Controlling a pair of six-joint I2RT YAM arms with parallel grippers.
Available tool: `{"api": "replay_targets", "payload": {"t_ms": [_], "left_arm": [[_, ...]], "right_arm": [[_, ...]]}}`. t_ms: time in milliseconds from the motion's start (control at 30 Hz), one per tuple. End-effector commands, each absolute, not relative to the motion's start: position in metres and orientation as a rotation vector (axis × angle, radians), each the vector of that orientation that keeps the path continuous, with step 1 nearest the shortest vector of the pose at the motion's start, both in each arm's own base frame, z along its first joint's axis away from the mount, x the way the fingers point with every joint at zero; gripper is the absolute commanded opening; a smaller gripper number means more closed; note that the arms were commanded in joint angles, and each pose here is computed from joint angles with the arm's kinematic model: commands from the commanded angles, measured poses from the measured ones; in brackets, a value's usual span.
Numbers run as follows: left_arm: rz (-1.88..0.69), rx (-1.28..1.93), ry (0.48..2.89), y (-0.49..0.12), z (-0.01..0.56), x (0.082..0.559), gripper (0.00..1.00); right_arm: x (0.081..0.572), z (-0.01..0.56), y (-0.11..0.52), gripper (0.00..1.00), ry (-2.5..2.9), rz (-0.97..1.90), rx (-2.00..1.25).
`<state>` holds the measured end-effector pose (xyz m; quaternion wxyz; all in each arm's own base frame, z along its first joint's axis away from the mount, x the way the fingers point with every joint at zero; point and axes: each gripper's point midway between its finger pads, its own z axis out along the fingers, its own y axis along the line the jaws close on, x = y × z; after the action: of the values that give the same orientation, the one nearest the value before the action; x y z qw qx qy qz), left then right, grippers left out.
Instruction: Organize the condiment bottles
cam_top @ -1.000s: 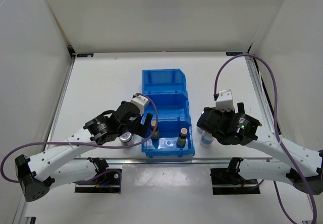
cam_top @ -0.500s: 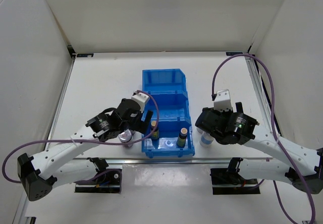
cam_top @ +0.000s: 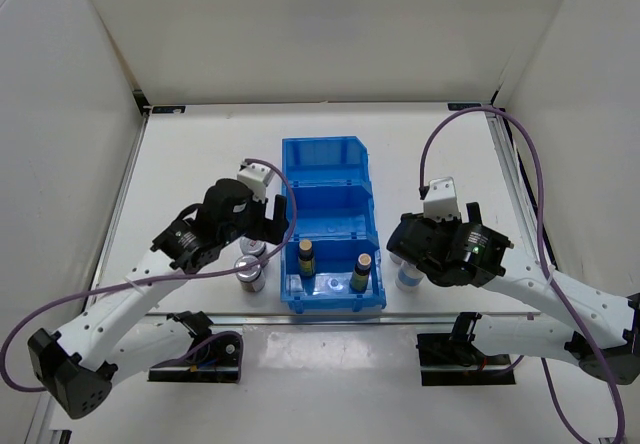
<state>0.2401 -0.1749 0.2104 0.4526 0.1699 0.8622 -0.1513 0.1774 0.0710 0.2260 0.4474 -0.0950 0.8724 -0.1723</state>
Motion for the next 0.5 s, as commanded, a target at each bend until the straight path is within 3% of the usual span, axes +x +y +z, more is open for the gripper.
{"api": "replay_targets", "payload": {"t_ms": [0,233,467], "left_arm": [[-0.451,0.453,2.107,-0.185,0.216,0.250,1.00],[-0.468,0.338,2.093,-0.167,0.226,0.277,1.00],[-0.316,0.145,2.053,-0.120,0.239,0.301,1.00]], "right_arm": [[0.180,0.228,0.072,1.00,2.140,-0.423,-0.226],[0.178,0.230,0.070,1.00,2.139,-0.413,-0.214],[0.175,0.244,0.071,1.00,2.142,-0.290,-0.128]]}}
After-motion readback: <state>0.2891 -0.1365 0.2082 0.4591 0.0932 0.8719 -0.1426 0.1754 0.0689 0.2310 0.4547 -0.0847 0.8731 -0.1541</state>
